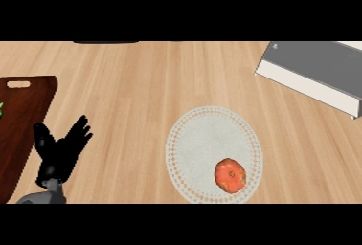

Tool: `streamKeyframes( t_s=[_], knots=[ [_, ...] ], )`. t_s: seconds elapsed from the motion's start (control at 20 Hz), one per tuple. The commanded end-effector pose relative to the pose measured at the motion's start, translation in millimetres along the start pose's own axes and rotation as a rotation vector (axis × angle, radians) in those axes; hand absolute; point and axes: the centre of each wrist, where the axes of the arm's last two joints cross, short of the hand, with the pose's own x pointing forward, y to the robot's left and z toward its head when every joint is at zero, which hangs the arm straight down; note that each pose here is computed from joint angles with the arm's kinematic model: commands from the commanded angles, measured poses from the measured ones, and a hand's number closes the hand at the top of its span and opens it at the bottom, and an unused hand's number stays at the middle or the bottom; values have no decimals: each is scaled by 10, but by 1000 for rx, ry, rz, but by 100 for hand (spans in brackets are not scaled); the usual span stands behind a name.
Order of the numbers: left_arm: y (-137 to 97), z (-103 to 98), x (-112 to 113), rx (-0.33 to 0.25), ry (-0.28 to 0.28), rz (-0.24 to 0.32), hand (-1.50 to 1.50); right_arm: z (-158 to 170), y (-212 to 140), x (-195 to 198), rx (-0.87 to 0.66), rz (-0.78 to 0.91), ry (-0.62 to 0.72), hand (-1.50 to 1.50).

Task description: Pick the croissant from the placemat and place it in the tiered shelf

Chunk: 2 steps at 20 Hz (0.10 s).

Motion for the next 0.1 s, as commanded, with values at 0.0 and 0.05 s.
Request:
streamKeyframes(
  t_s=[0.0,0.05],
  knots=[
    [40,62,-130,4,7,4,0,-106,-452,0,37,-10,-37,-150],
    [33,-34,125,18,-9,-20,0,-146,-533,-127,28,-16,-10,-150]
  ],
)
